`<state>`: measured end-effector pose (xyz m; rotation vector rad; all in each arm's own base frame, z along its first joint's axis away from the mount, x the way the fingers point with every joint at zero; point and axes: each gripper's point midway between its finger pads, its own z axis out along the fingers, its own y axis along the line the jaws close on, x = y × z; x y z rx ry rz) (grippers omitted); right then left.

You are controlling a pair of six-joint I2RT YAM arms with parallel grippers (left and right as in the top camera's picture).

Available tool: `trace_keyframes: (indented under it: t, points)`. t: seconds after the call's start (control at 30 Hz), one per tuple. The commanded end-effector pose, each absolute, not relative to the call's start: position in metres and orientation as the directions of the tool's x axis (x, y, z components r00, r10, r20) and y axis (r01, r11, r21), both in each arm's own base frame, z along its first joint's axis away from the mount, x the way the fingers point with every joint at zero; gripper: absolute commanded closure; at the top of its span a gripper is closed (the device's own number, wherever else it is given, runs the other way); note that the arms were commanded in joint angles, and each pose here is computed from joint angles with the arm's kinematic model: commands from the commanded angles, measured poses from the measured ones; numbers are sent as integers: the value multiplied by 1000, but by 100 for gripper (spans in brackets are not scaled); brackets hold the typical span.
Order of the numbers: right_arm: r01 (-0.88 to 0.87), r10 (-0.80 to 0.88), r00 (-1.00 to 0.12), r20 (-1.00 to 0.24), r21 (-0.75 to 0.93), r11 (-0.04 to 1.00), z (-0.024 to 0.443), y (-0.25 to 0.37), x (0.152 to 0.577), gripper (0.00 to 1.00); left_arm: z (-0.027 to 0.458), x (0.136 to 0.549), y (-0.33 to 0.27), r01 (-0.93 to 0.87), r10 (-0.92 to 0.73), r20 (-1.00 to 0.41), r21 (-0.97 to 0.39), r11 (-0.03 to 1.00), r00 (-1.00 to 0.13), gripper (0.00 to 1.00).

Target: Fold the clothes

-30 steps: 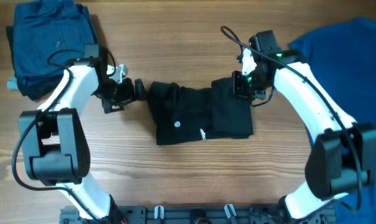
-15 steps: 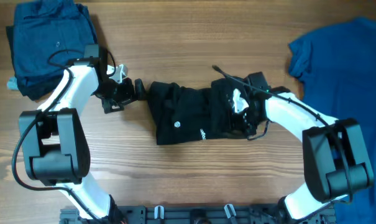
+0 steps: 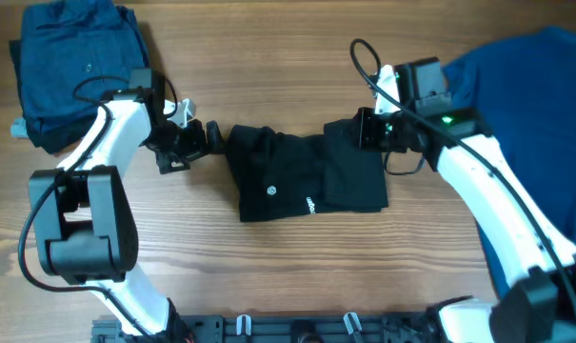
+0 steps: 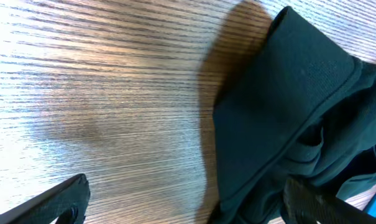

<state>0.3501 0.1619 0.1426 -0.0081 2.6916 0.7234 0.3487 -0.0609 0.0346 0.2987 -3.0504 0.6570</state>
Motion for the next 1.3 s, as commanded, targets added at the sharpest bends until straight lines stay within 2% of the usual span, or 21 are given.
trace_keyframes:
  t: [0.0,0.07,0.2,0.3,0.37,0.4,0.43,0.47,0.5,0.53,0.6,0.67,0.93,1.17,1.27]
  points:
    - [-28,86,-972,-220,468,883,94,162,353,84,34,349,-63,-172,-167,48,-428,887,-985,0]
    - [-5,64,-991,-122,498,867,52,172,353,85,34,349,-63,-172,-167,48,-428,887,-985,0]
    - [-25,5,-999,-50,584,812,1,191,357,83,34,349,-63,-172,-167,49,-428,887,-985,0]
    - [1,43,-997,-58,589,808,9,178,366,90,34,349,-63,-172,-168,48,-428,887,-985,0]
    - [13,72,-994,-85,554,832,31,164,371,91,34,349,-63,-172,-167,49,-428,887,-985,0]
    - [9,81,-990,-119,513,858,46,156,373,88,34,349,-63,-172,-167,49,-428,887,-985,0]
    - [6,91,-983,-157,471,882,62,148,375,79,34,349,-64,-171,-166,49,-432,886,-985,0]
    - [3,101,-973,-207,424,906,83,138,377,62,35,350,-66,-168,-165,47,-445,879,-985,0]
    - [-5,109,-955,-275,384,923,117,128,377,11,37,352,-70,-161,-162,38,-469,869,-986,0]
    - [-31,103,-942,-321,387,922,139,127,375,1,38,354,-72,-156,-161,31,-479,864,-986,0]
    - [-69,116,-901,-417,404,912,185,125,366,0,39,356,-73,-151,-160,23,-488,860,-987,0]
    - [-71,123,-894,-430,408,910,198,124,357,0,38,355,-74,-150,-159,24,-488,860,-987,0]
    - [-24,118,-930,-348,377,926,184,116,339,1,15,348,-109,-112,-132,12,-602,790,-991,0]
    - [-9,114,-944,-310,370,929,180,115,330,0,6,385,-127,41,-84,-179,-598,801,-980,0]
    - [-6,114,-946,-303,369,930,179,114,328,1,1,383,-130,52,-65,-176,-590,805,-982,3]
